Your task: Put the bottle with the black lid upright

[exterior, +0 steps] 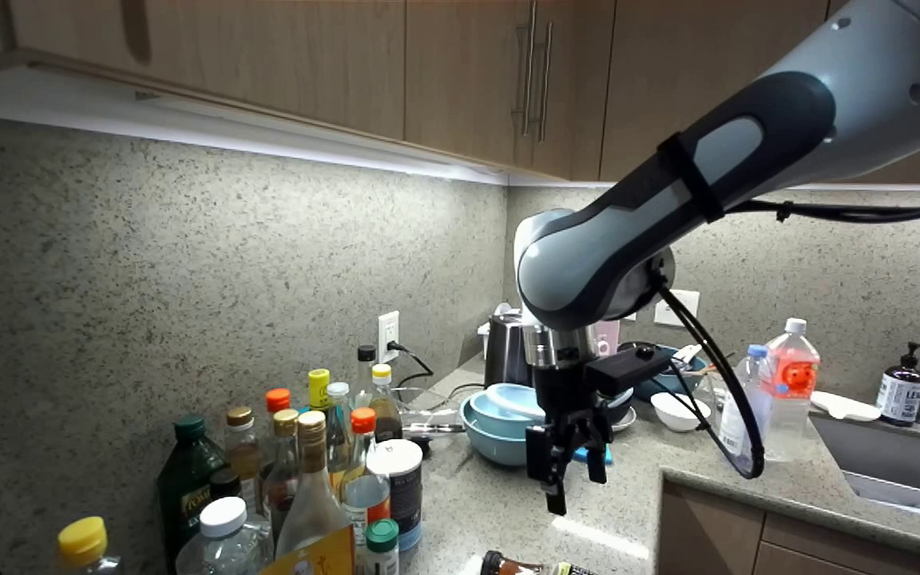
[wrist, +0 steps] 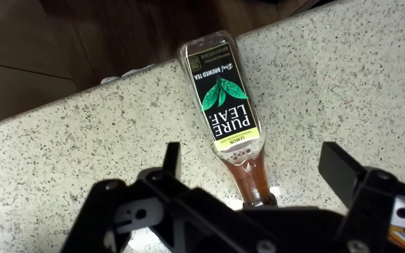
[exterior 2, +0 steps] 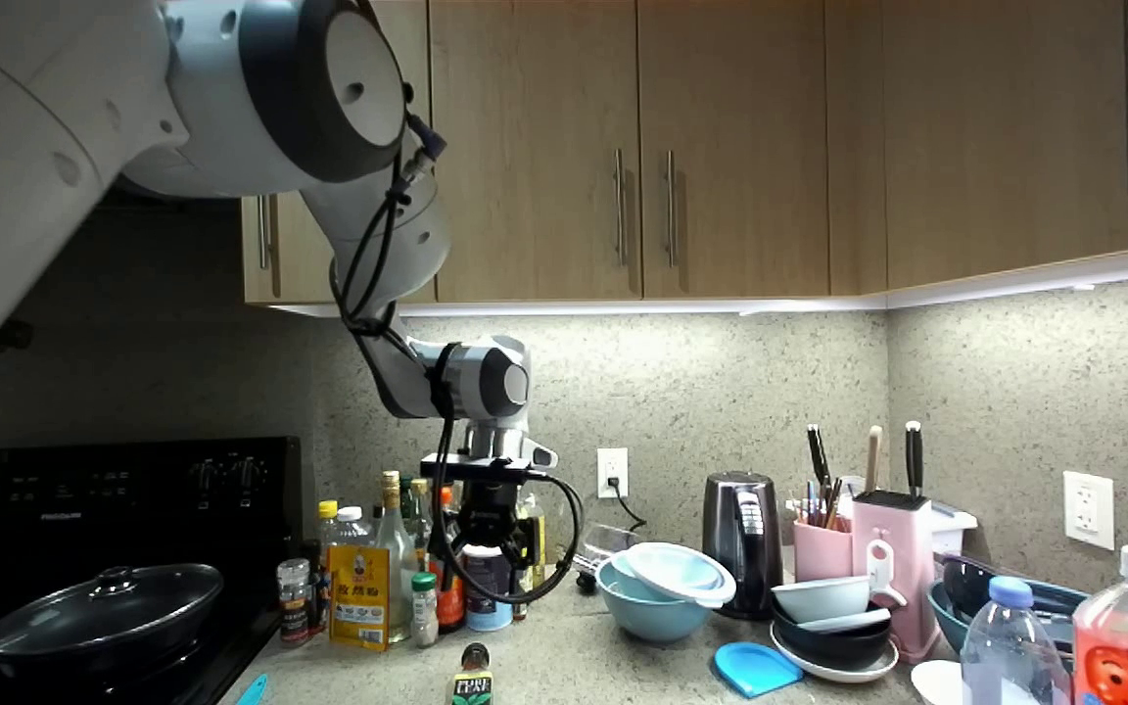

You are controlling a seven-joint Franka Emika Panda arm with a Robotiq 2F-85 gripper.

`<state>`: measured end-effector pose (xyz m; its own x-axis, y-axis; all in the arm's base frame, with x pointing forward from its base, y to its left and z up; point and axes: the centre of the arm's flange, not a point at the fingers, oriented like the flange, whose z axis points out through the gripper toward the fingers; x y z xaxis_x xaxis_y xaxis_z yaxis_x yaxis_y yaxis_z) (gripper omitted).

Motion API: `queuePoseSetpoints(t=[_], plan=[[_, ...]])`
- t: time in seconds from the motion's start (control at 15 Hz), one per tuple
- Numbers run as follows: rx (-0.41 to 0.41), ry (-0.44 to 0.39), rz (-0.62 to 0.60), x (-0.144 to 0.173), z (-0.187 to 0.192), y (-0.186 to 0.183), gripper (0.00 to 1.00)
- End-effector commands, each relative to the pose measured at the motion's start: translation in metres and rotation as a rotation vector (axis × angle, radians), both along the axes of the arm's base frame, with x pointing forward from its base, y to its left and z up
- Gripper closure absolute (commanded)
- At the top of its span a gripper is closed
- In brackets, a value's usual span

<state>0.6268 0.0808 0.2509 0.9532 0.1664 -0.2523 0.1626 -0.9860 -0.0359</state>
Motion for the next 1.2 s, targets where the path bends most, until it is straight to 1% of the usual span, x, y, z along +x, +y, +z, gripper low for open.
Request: queuePoseSetpoints(t=[0.0, 0.13, 0.33, 0.47, 0.53, 0.8, 0.93, 1.13], plan=[[0.033, 0.02, -0.01, 0.028, -0.03, -0.004, 0.0], [0.029, 0.032, -0.018, 0.035, -0.042, -0.004, 0.0], [0.022, 0.048, -0.004, 0.035, -0.056, 0.004, 0.0], [0.016, 0.058, -0.013, 0.028, -0.056, 0.012, 0.0], [0.011, 0.041, -0.005, 0.029, -0.061, 0.005, 0.0], [0.011, 0.045, 0.004, 0.028, -0.062, 0.012, 0.0], [0.008, 0.041, 0.021, 0.03, -0.068, 0.012, 0.0], [0.013, 0.055, 0.028, 0.034, -0.077, 0.011, 0.0]])
